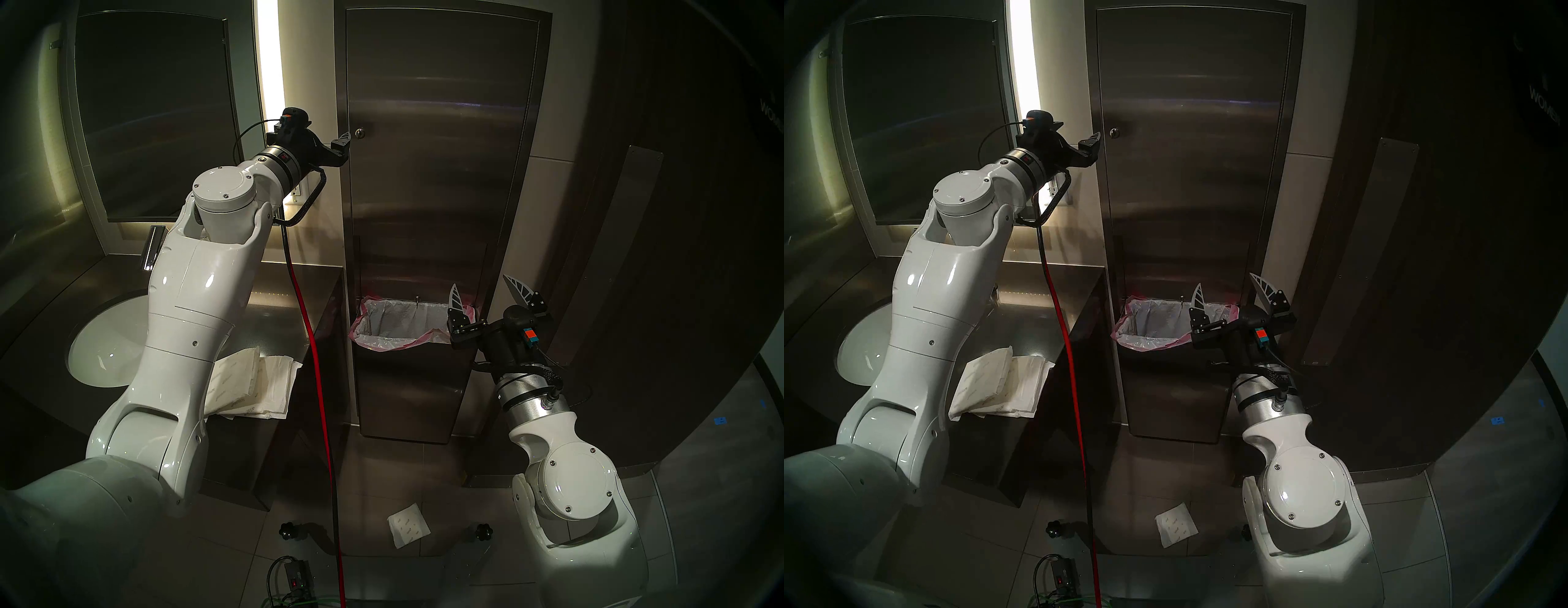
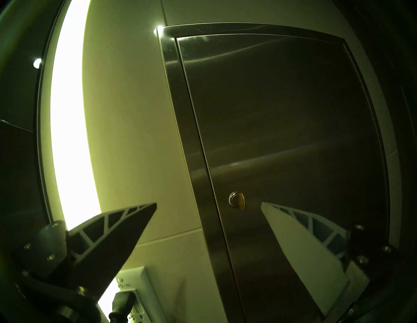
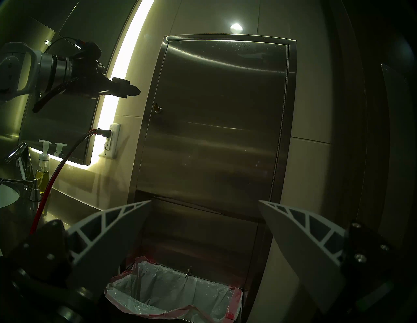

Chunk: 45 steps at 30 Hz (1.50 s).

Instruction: Twist key and close towel dispenser

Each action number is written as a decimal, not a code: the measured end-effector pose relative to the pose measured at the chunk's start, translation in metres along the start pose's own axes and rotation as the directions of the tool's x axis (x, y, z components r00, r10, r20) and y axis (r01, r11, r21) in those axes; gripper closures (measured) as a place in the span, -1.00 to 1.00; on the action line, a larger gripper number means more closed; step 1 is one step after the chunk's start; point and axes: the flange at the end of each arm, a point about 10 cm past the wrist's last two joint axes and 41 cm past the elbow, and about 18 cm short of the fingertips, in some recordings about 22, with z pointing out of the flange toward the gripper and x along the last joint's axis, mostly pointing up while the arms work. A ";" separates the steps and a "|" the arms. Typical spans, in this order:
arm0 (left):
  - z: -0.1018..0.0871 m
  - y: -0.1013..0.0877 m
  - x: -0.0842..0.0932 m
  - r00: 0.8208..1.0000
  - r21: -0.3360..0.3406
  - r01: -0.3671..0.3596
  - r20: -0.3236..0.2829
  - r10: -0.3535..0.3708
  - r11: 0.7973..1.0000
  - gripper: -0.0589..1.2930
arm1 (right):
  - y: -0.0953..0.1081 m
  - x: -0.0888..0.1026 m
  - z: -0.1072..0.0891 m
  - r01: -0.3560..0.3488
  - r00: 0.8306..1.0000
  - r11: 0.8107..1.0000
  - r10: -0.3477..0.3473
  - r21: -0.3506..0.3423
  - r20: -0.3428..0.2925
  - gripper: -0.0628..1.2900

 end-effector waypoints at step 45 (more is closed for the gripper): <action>0.051 0.044 0.012 0.986 -0.078 0.157 -0.046 -0.161 0.985 -0.95 | 0.000 0.000 0.000 0.000 1.000 1.000 0.000 0.000 -0.002 -0.92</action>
